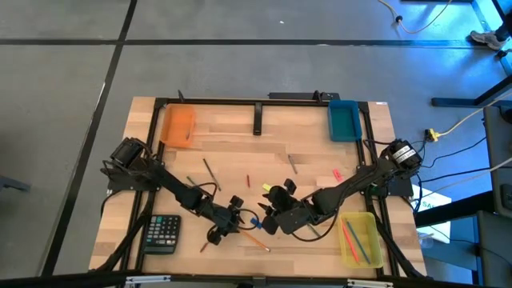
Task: Sort crayons/erasers/pens/pencils in bins
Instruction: Put the yellow pencil into the yellow bin
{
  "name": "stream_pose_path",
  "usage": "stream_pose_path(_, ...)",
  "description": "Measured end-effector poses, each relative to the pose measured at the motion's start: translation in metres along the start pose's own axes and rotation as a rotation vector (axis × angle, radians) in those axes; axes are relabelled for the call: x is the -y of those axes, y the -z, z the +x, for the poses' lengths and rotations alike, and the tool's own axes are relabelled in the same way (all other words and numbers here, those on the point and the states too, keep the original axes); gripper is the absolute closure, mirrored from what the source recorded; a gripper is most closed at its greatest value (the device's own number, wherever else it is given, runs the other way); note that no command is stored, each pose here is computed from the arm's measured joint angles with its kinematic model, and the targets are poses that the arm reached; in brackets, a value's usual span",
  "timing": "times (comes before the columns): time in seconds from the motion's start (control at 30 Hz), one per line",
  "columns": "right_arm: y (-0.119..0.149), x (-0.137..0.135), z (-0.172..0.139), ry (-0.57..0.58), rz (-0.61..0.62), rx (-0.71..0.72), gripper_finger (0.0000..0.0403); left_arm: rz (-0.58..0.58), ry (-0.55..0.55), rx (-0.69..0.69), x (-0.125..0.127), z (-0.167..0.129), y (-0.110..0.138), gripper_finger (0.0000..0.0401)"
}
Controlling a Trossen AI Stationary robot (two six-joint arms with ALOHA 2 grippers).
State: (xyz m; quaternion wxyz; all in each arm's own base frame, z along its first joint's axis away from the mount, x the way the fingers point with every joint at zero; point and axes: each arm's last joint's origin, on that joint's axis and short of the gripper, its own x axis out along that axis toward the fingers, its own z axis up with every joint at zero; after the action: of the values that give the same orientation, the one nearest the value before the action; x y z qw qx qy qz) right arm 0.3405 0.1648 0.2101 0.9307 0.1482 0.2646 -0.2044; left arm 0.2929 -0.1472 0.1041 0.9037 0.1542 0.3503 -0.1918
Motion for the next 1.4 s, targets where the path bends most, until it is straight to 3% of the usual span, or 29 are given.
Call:
stream_pose_path(0.47, 0.000, -0.001, -0.001, -0.008, 0.029, 0.000, 0.0242, -0.061, 0.056, -0.026, -0.013, 0.005, 0.007, 0.0272)
stream_pose_path(1.4, 0.005, -0.003, -0.004, -0.027, 0.029, -0.036, 0.0242, -0.074, -0.004, -0.033, -0.024, 0.010, 0.011, 0.0323)
